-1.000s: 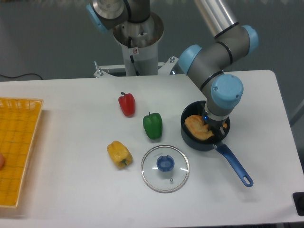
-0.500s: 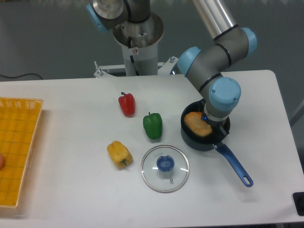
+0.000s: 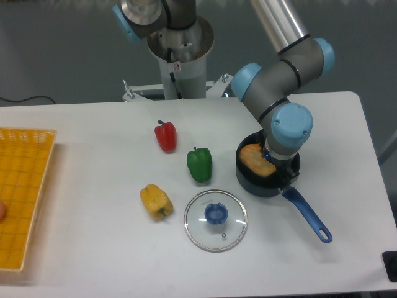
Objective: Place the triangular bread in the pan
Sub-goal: 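Open the gripper to release the bread in the pan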
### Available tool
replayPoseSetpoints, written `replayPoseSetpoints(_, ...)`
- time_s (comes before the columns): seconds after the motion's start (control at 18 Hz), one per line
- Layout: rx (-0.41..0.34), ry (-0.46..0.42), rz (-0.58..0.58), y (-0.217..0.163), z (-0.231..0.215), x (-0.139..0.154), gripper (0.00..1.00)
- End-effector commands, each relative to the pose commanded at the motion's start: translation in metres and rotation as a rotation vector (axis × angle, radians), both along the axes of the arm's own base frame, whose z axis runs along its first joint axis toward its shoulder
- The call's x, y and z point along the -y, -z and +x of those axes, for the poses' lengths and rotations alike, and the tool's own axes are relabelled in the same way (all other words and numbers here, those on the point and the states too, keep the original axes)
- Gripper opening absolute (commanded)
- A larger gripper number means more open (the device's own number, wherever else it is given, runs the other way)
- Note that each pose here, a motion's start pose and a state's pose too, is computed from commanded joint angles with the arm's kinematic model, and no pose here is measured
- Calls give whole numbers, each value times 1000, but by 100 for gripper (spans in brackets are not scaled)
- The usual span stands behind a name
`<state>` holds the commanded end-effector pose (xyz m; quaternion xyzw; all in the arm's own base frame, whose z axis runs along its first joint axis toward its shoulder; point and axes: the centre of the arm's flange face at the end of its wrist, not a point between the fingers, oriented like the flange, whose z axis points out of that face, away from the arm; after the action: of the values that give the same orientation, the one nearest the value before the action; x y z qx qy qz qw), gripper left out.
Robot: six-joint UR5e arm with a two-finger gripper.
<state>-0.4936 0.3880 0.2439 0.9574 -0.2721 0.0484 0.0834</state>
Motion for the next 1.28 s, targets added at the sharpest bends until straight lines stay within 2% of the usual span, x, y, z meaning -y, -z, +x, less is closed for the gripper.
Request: replayPoseSetpoints(1.28,3,-2,7,-3,-1,-1,99)
